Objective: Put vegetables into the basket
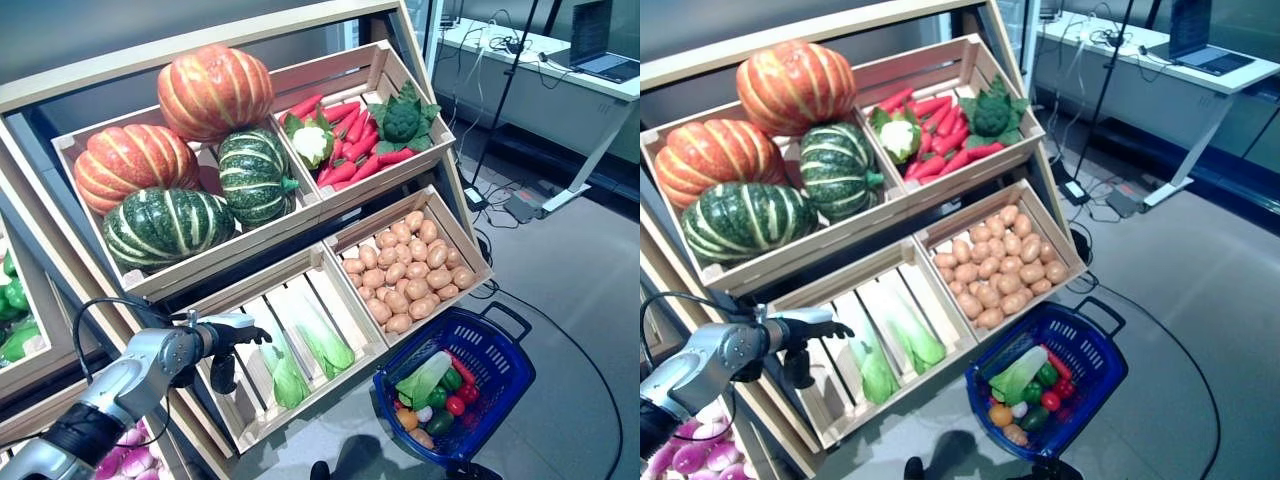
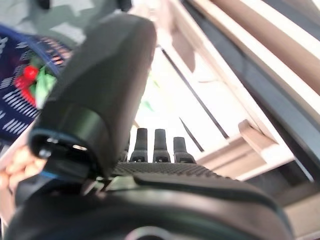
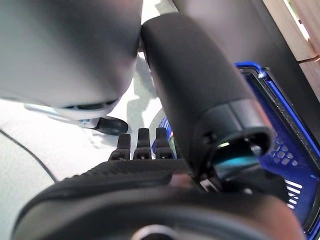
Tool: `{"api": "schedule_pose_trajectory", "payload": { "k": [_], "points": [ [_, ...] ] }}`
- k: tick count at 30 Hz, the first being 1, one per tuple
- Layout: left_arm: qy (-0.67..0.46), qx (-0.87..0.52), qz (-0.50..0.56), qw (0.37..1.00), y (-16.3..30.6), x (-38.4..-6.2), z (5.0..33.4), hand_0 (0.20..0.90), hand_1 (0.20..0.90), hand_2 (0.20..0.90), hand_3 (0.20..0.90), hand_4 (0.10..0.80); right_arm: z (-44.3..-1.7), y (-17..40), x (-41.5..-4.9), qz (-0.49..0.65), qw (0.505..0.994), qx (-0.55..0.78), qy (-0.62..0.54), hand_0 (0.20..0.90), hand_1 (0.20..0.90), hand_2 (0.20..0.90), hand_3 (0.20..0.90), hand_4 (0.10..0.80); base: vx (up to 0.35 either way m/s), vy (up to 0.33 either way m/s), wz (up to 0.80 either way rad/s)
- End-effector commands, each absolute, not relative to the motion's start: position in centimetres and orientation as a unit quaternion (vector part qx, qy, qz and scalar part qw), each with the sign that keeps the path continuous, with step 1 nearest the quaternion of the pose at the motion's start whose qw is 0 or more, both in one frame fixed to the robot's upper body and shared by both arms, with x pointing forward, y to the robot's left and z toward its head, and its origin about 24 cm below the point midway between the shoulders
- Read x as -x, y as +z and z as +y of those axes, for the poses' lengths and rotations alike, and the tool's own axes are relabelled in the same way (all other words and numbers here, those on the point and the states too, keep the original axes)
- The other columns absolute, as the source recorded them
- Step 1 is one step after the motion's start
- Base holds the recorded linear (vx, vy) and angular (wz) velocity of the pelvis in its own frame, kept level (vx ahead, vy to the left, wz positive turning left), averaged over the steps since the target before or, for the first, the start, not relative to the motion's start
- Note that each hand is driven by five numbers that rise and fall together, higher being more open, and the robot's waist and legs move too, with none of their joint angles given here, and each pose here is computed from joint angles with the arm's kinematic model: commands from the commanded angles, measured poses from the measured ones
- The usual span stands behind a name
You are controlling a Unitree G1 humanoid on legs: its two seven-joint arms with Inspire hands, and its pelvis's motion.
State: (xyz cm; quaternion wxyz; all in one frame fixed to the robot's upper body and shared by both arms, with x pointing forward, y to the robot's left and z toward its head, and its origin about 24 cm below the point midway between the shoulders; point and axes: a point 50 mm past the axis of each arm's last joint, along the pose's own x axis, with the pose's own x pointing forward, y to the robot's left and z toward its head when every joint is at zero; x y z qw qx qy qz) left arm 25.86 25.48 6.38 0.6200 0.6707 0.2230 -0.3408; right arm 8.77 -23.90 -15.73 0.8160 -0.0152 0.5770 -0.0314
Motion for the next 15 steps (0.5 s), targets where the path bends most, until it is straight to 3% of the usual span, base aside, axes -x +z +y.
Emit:
{"api": "schedule_pose_trajectory", "payload": {
  "k": [1, 6, 15],
  "points": [
    [-0.244, -0.766, 0.086, 0.589, 12.6, -28.9, 25.0, 0.900, 0.900, 0.900, 0.900, 0.800, -25.3, -14.8, -10.8, 0.536, 0.844, 0.008, -0.034, 0.900, 0.900, 0.900, 0.900, 0.800, 0.029, -0.029, 0.09],
    [-0.154, -0.785, -0.043, 0.599, 12.7, -29.7, 25.7, 0.900, 0.900, 0.900, 0.900, 0.800, -25.6, -14.2, -12.1, 0.514, 0.857, 0.026, -0.016, 0.900, 0.900, 0.900, 0.900, 0.800, -0.016, -0.019, 0.03],
    [-0.014, -0.784, -0.234, 0.575, 10.9, -32.2, 25.1, 0.900, 0.900, 0.900, 0.900, 0.800, -26.5, -11.1, -18.6, 0.434, 0.899, 0.065, 0.003, 0.900, 0.900, 0.900, 0.900, 0.800, -0.182, 0.023, 0.04]
  ]
}}
